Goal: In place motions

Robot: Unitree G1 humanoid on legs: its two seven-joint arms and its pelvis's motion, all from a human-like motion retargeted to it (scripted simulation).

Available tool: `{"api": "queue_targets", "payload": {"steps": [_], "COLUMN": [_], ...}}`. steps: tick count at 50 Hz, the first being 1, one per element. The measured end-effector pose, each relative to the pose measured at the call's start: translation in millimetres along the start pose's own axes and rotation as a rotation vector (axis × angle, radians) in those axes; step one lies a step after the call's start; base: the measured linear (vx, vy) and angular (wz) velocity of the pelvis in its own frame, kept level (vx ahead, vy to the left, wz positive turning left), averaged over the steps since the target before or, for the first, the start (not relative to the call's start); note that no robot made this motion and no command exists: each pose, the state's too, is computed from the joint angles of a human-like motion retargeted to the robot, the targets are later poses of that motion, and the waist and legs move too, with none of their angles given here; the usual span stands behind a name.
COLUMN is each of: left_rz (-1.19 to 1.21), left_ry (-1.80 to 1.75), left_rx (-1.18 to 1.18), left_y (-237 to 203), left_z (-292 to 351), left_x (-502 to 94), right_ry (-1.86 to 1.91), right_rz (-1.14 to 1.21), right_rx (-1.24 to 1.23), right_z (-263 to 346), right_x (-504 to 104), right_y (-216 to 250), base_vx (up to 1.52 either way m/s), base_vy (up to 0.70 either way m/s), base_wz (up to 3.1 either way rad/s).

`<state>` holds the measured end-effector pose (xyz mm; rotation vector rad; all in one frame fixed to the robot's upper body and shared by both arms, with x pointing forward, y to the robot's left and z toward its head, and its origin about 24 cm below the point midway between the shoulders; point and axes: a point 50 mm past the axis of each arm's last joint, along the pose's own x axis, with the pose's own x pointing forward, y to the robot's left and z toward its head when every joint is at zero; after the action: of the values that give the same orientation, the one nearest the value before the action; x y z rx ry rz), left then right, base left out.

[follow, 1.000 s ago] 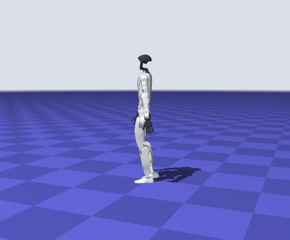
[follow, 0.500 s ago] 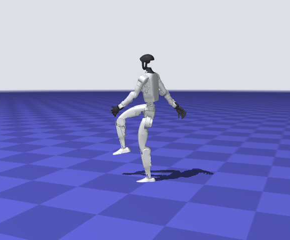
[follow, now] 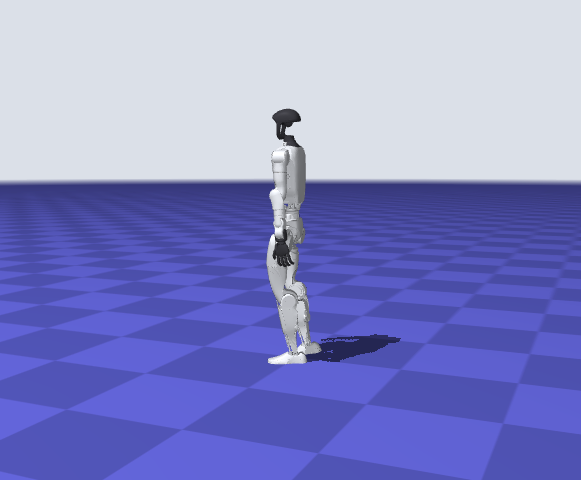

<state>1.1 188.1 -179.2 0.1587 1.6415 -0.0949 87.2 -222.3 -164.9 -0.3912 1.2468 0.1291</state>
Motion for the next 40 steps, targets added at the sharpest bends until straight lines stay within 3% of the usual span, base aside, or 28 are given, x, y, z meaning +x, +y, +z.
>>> {"api": "queue_targets", "payload": {"steps": [7,18,22,28,36,40], "left_rz": [0.022,0.027,0.114,0.136,-0.227,-0.154], "left_ry": [-0.024,-0.115,-0.11,0.08,0.504,0.48], "left_rx": [-0.025,0.129,0.162,0.096,0.078,0.227], "left_y": [3,14,20,14,-27,-22], "left_z": [0,6,-14,-72,-171,-178], "left_x": [0,0,0,-2,-28,-29], "right_ry": [-0.005,0.545,0.613,0.313,-0.321,-0.65], "right_rz": [0.066,0.162,0.139,0.11,0.122,0.082], "right_rx": [0.058,0.309,0.494,0.654,0.491,0.374], "right_z": [-2,-133,-144,-58,148,238], "right_x": [0,-45,-53,-14,-2,-35], "right_y": [8,37,39,30,-7,-27], "base_vx": [-0.04,0.03,-0.02,-0.22,-0.02,0.02], "base_vy": [-0.19,-0.19,-0.14,-0.24,-0.15,0.04], "base_wz": [0.11,0.23,-0.05,-0.38,-0.81,-0.19]}}
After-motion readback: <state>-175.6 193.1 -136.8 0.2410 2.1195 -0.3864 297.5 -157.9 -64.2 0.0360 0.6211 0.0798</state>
